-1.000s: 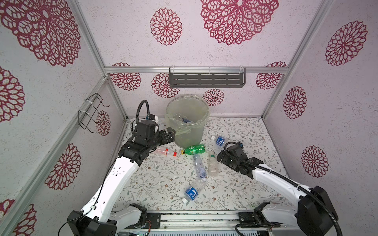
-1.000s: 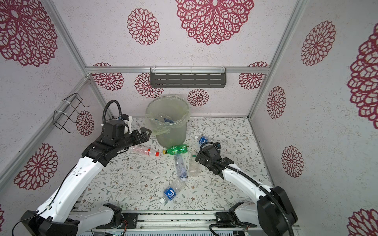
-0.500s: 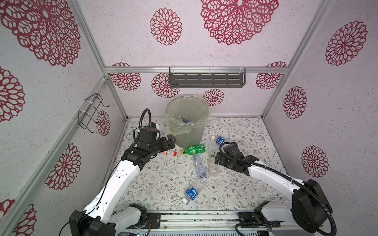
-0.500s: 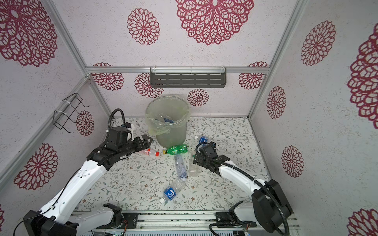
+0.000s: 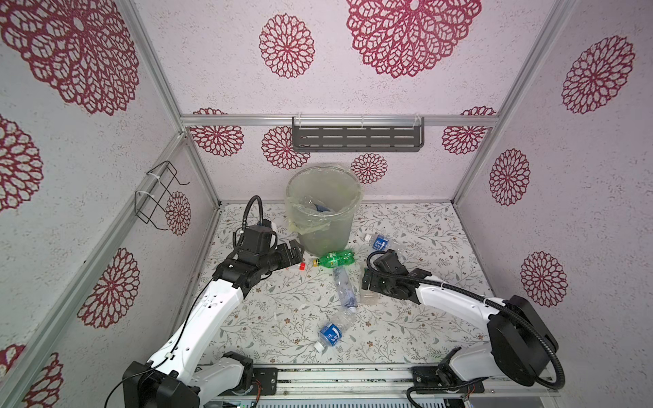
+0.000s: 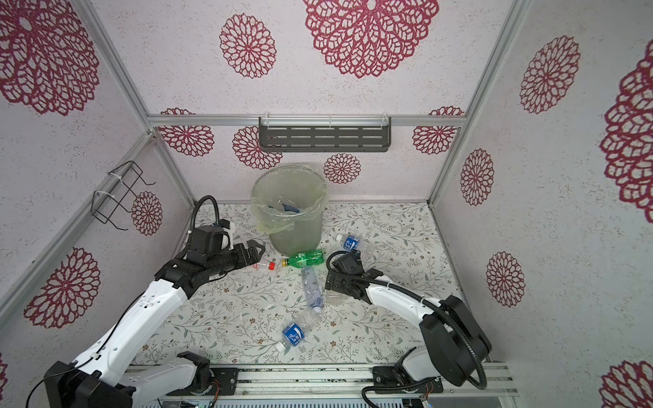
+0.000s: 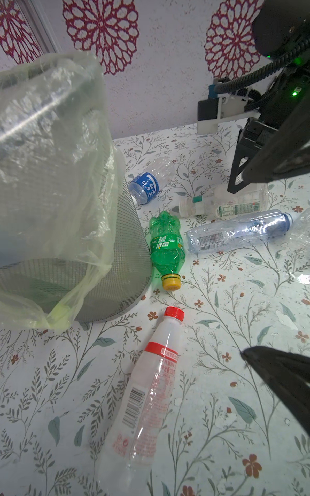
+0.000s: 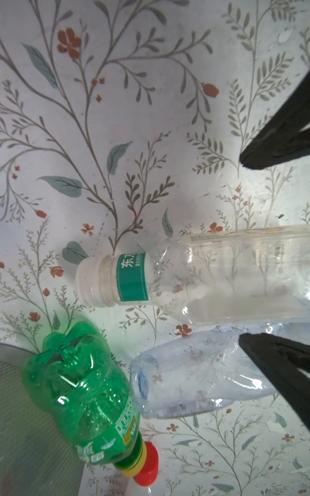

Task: Throw the plastic bottles in the bin
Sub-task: Pick up the plastic bottle from the center of the table.

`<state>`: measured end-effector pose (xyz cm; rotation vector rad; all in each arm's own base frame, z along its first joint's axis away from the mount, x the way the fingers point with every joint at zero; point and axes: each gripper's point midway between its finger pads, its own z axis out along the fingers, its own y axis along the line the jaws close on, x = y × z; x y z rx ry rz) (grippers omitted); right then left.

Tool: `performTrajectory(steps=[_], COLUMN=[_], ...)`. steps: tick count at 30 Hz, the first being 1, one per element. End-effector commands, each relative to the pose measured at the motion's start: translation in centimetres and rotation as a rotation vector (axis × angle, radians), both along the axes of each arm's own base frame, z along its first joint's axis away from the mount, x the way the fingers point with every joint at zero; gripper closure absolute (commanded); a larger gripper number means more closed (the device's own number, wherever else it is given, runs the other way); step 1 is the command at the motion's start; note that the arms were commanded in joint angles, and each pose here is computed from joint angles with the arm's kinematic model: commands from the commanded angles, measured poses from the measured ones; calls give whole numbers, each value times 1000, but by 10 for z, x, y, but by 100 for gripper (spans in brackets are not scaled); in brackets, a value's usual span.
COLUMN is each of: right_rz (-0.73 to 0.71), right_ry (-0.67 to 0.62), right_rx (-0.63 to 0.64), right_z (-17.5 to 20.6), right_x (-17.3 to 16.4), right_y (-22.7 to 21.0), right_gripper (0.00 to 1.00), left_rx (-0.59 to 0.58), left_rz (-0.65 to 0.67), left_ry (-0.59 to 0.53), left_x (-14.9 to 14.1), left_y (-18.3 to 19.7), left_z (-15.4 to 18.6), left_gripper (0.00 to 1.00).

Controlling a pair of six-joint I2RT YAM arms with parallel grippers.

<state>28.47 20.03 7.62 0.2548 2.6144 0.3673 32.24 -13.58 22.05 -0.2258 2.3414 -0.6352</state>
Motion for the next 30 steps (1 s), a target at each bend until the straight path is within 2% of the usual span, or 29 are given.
performTrajectory(steps=[1,14,26,27,28,29,30], right_rz=[12,1,10,11,12,12,11], right_ry=[-30,14,38,38,42,47,51], right_rx=[-1,-27,-33,-32,-33,-32,-30], right_z=[9,-4,-12,-13,-14,-16,-17], right_x=[11,16,10,10,9,8,8], right_y=[8,13,17,18,18,19,19], right_gripper=[1,4,12,13,20,32,34], left_rx=[-13,-48,-79,-82,-85,-89,-92], left_rz=[-3,6,26,26,26,25,23], left_ry=[-23,1,5,7,10,13,18], left_x=[6,1,-7,-8,-9,-10,-11], left_y=[1,1,3,3,3,2,2], left_z=[1,-8,-13,-14,-16,-16,-18], left_gripper=[3,3,3,3,3,3,3])
